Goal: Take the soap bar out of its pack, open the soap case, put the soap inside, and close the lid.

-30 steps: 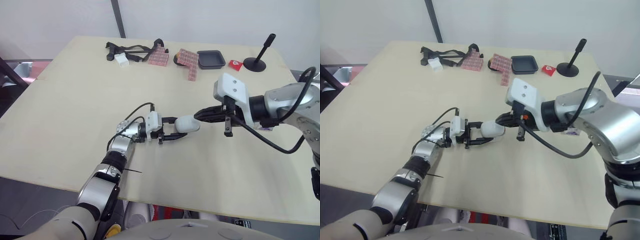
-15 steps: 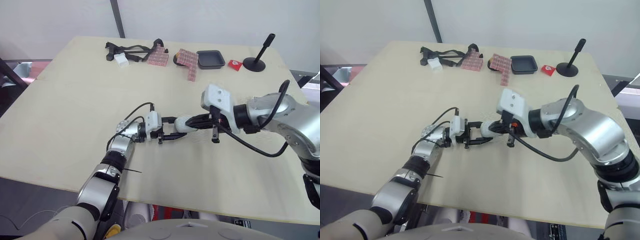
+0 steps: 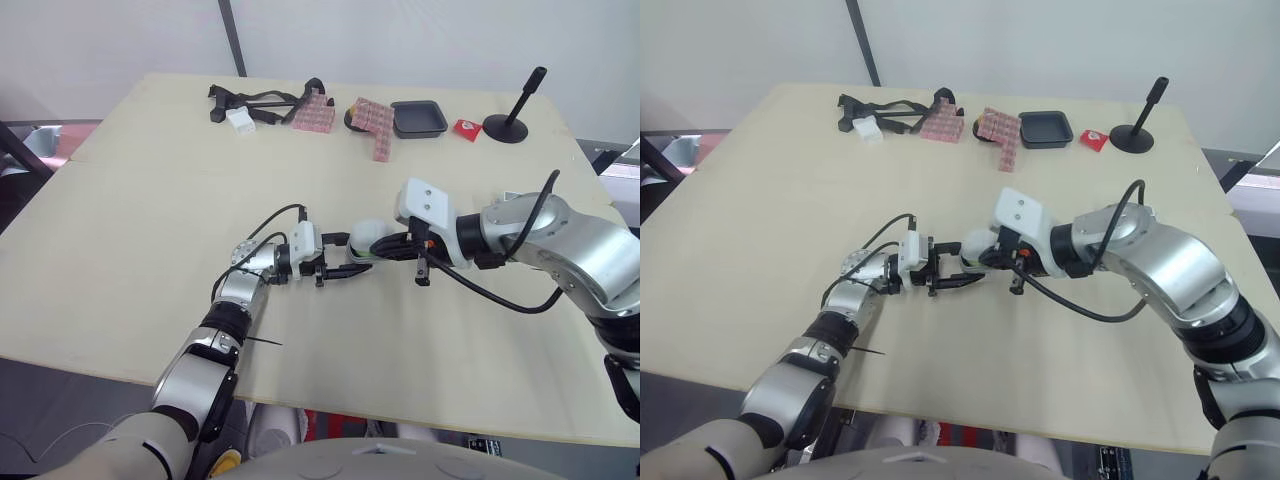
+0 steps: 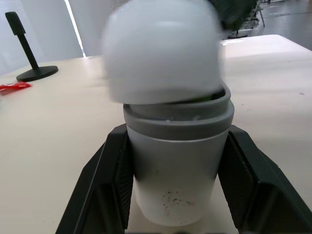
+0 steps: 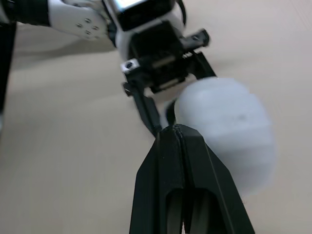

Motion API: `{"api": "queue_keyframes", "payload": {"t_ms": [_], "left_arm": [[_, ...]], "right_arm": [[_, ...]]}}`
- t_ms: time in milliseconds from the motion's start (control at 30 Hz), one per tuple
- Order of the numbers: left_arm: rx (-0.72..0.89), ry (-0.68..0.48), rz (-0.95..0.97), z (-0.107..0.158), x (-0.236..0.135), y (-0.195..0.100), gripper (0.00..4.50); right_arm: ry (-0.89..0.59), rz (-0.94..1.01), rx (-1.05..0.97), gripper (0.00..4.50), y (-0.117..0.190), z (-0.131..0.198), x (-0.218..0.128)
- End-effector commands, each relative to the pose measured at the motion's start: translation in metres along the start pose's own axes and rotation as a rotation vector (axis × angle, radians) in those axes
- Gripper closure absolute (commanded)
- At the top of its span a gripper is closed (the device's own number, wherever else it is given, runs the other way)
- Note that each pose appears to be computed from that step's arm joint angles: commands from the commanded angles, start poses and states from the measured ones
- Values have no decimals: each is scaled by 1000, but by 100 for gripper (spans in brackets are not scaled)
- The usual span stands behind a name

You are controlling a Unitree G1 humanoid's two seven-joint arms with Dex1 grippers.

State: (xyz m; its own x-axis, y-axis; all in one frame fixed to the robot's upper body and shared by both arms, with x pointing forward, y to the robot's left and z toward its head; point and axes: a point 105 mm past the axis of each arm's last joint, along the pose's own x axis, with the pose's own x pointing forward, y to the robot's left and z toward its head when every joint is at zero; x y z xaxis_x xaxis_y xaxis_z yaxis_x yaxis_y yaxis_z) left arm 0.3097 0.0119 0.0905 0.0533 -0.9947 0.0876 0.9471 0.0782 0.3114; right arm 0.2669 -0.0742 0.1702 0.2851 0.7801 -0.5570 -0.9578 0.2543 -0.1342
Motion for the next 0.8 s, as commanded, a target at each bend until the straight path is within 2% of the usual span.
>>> {"api": "queue_keyframes", "payload": {"t_ms": [33,300,500,700,800], "left_arm": [[32,-3,-5,5,0,2,256],[31,-2,-3,5,-1,3,256],[28,-2,0,5,-1,3,256],[36,-1,-1,6,0,4,256],[38,0,-2,6,0,4,256]], "right_arm": [[-3,-28,-14,447,-4,3,-3],[-110,90,-117,447,25,33,-22],[-155,97,-172,447,29,42,-37],[-190,-19,28,447,-18,55,-36],[-197,-40,65,447,-30,62,-34]]}}
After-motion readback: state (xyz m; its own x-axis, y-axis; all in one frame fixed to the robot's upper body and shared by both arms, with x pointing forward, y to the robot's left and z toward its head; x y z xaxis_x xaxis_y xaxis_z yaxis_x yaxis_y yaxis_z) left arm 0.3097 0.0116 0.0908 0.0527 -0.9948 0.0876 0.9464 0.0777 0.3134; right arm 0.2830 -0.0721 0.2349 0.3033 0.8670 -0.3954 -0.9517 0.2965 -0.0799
